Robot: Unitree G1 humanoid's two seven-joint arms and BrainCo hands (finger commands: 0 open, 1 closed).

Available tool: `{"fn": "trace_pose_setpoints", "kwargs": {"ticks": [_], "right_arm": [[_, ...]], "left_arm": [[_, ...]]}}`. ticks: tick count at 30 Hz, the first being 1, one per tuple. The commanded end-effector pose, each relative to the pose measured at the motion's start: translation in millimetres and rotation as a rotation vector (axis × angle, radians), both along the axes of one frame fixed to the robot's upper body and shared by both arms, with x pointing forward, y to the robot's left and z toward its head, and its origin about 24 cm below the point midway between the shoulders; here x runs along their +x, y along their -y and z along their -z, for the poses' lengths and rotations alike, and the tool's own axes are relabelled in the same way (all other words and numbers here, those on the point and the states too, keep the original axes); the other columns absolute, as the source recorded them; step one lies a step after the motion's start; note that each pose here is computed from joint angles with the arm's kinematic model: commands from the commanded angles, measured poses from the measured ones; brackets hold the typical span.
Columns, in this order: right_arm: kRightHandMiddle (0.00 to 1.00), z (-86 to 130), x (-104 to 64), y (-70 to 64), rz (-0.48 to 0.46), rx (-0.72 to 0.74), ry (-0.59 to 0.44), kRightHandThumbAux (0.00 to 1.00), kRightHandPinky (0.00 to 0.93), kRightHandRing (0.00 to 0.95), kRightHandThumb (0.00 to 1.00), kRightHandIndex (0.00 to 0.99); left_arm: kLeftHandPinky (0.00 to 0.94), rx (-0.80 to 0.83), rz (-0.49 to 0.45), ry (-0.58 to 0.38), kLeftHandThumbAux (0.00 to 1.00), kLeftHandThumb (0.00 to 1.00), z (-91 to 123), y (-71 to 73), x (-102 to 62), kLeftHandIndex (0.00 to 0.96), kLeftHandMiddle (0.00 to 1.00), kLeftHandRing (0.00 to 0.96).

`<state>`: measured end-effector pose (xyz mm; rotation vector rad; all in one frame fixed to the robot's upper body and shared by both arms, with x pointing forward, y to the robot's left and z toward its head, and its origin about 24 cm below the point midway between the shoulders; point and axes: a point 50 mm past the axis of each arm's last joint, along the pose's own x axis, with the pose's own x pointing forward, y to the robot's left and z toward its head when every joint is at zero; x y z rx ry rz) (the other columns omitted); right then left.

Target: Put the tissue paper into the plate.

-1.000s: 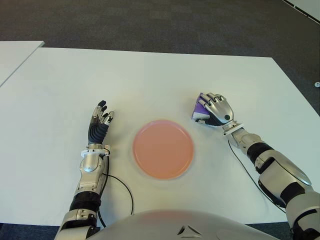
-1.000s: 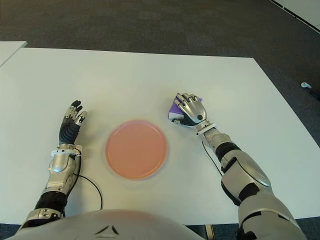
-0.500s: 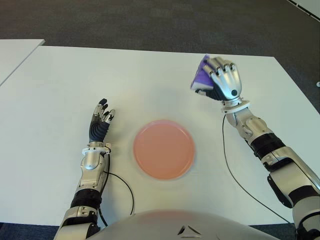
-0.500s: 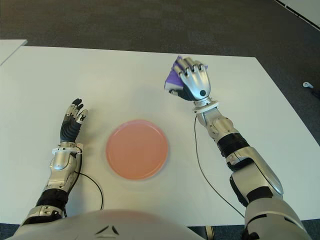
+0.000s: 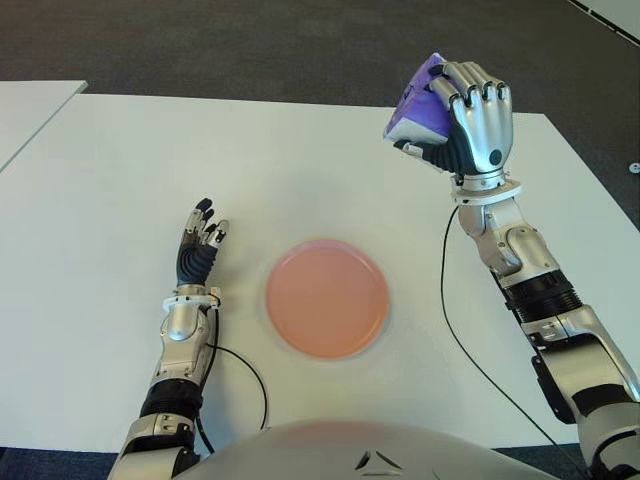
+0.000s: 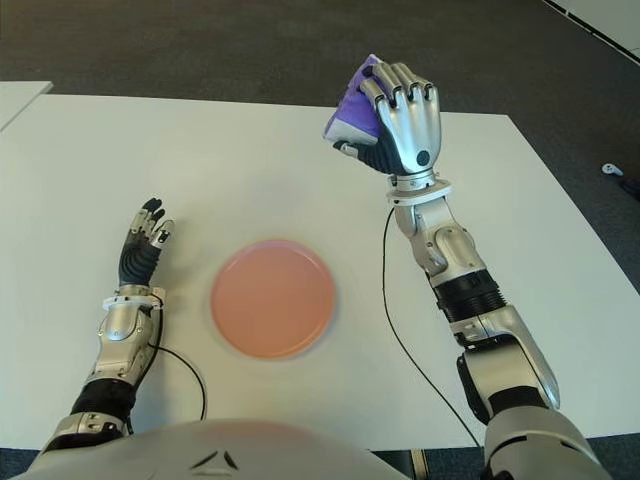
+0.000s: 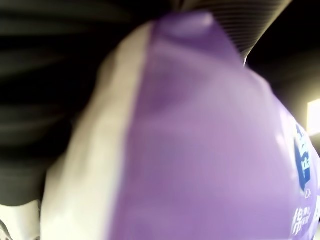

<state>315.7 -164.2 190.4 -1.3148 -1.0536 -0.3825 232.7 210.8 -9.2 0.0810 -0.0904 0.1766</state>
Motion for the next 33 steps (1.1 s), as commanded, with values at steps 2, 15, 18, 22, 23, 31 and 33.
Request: {"fn": "trace_pose_setpoints", "kwargs": {"ticks": [2,15,18,22,23,31,33], "right_arm": [[0.87,-3,-5.7,-5.9,-0.037,0.03,-0.003,0.718,0.858,0.869,0.714,0.439],[0.863,43,-56.2,-40.3,-0.19,-0.036,-0.123,0.719,0.86,0.861,0.714,0.439],[0.863,44,-66.1,-41.3,-0.251,-0.067,-0.173,0.719,0.854,0.859,0.714,0.439],[0.857,47,-78.3,-47.4,-0.365,-0.077,-0.271,0.72,0.841,0.852,0.713,0.439],[0.854,47,-80.5,-47.8,-0.38,-0.077,-0.284,0.72,0.836,0.849,0.713,0.439],[0.843,66,-100.6,-58.5,-0.534,-0.026,-0.521,0.721,0.83,0.839,0.712,0.439],[0.842,68,-101.5,-59.7,-0.561,-0.02,-0.559,0.72,0.834,0.839,0.712,0.439]], "left_arm": [[0.0,-0.022,-0.005,-0.1,0.49,0.0,18,2.4,-12.2,0.0,0.0,0.0],[0.0,-0.023,-0.002,-0.099,0.484,0.0,18,4.6,-12.9,0.0,0.0,0.0],[0.0,-0.027,0.0,-0.098,0.484,0.0,18,5.2,-12.5,0.0,0.0,0.0],[0.0,-0.032,0.003,-0.099,0.487,0.0,18,5.8,-11.9,0.0,0.0,0.0],[0.0,-0.032,0.003,-0.099,0.487,0.0,18,6.0,-11.8,0.0,0.0,0.0],[0.0,-0.03,0.003,-0.102,0.485,0.0,18,5.9,-12.1,0.0,0.0,0.0],[0.0,-0.029,0.005,-0.102,0.484,0.0,18,6.0,-12.3,0.0,0.0,0.0]]}}
